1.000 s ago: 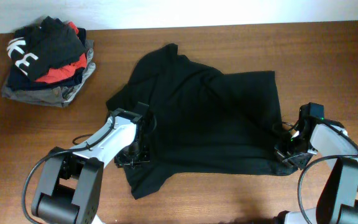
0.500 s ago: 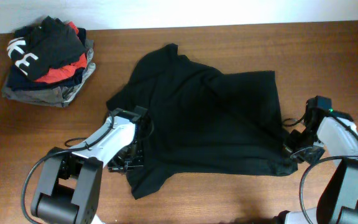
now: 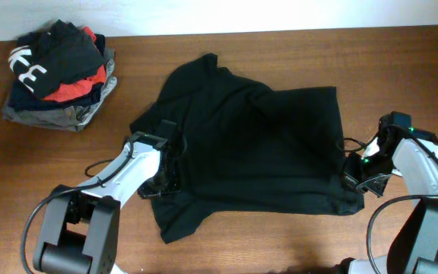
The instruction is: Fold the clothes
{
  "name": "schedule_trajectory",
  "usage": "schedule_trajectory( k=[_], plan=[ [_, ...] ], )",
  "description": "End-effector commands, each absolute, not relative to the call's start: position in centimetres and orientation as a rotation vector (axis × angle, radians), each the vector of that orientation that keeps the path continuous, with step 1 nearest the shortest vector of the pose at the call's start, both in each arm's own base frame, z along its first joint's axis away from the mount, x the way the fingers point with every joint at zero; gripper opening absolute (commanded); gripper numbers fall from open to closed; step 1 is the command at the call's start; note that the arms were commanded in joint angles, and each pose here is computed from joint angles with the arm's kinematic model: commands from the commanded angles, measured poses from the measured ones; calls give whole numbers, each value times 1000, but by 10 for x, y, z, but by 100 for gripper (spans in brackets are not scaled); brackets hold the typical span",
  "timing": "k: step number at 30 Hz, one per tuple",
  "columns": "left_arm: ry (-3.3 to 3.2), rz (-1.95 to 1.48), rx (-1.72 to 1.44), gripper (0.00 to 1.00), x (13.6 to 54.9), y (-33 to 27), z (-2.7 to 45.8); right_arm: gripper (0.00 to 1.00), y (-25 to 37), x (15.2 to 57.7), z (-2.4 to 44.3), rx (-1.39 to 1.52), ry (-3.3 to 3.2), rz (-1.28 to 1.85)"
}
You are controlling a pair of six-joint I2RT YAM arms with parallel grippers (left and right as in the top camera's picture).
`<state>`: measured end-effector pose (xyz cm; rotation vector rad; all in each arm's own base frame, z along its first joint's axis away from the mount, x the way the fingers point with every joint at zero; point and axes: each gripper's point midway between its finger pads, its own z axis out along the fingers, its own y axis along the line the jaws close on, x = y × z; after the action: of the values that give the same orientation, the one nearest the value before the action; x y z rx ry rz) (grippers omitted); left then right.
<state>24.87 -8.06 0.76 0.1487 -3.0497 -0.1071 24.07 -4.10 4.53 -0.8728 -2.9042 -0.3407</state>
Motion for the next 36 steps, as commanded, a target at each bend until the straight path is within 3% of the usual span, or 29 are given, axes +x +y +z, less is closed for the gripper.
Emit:
schedule_trajectory(
  k=[1, 16, 31, 36],
  plan=[
    [-3078, 4, 92, 1, 253, -94, 13, 4, -21, 242, 49, -734, -2946, -429],
    [-3100, 15, 60, 1, 263, -96, 2, 8, 2, 221, 7, -669, -2929, -413],
    [-3036, -169, 62, 1, 256, -77, -21, 9, -24, 192, -12, -934, -2820, -104],
    [-2947, -264, 277, 1, 239, -53, -16, 9, -30, 191, -12, -1007, -2804, -49]
  ],
)
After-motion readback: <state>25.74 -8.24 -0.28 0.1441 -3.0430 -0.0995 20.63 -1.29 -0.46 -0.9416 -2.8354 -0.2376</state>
